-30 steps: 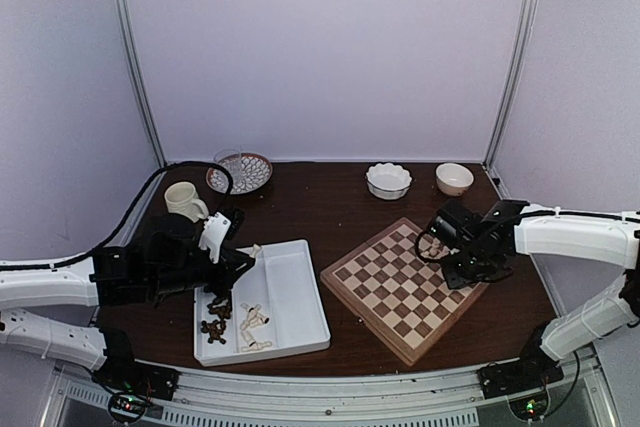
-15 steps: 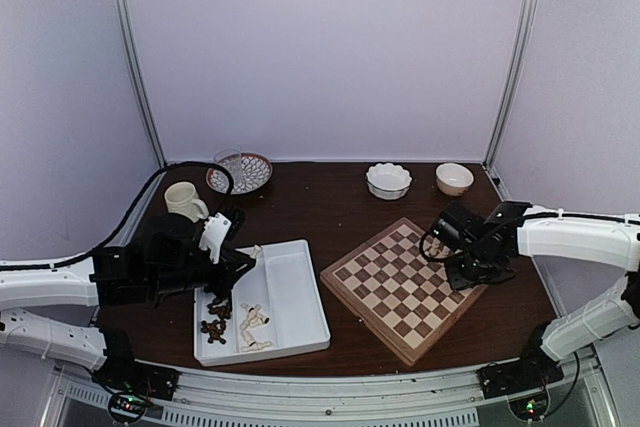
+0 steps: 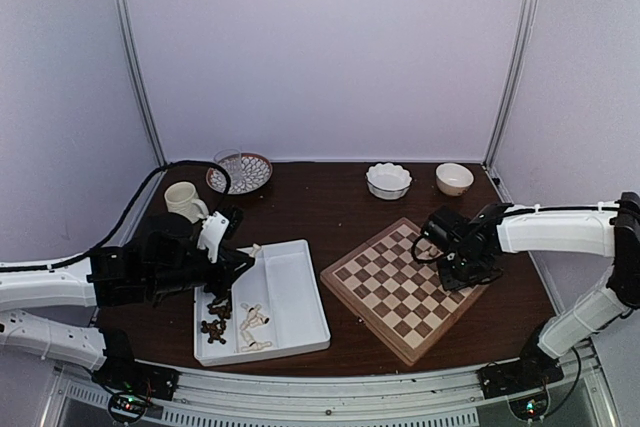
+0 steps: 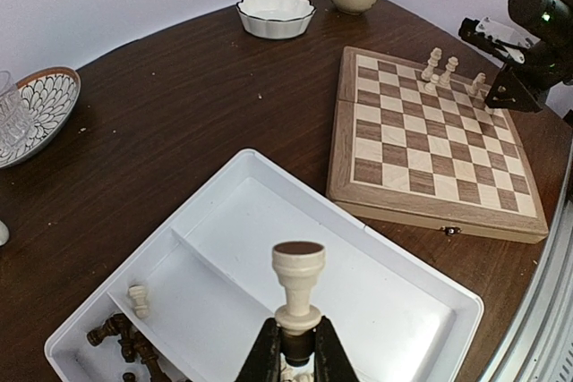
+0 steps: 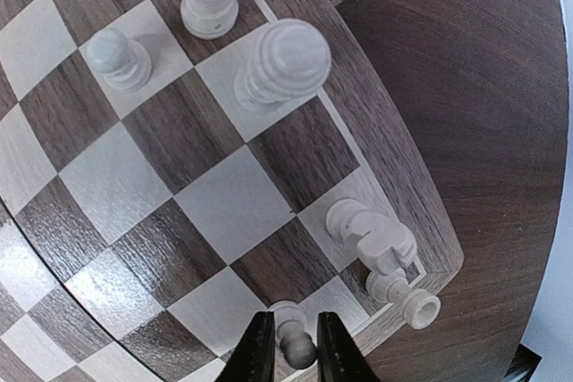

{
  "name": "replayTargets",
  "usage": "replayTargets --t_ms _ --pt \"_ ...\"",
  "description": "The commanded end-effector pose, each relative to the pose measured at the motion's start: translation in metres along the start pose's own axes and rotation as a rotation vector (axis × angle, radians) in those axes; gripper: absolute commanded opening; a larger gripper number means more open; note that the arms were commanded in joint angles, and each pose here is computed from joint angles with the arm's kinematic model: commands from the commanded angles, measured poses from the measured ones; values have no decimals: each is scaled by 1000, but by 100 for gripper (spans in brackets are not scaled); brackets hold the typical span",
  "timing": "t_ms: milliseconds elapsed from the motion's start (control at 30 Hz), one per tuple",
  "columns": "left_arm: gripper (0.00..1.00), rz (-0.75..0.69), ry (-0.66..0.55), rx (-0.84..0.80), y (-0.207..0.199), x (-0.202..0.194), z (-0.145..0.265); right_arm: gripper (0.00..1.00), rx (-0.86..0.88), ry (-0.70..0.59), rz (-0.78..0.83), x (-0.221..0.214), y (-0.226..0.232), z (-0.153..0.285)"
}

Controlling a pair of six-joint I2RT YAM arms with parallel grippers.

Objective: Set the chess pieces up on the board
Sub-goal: Place the pawn on a2.

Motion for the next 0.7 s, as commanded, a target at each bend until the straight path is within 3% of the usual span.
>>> replayTargets --t_ms 0,200,667 --pt "4 11 -27 -8 0 4 3 18 -18 -20 -7 5 -1 -1" --pt "4 12 -26 -7 -1 3 4 11 -73 -19 -21 1 -14 4" --pt "4 11 -17 -9 -1 2 1 12 -86 5 -22 -6 -18 1"
Point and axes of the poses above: each gripper's point midway between its finger pads, its own z axis back along the fingers, its own y axis along the line the jaws close on, x = y × z, the point moved 6 cm from there along z, back along the fingers, and after that the axes turned 15 degrees about -z, right-handed, at the moved point
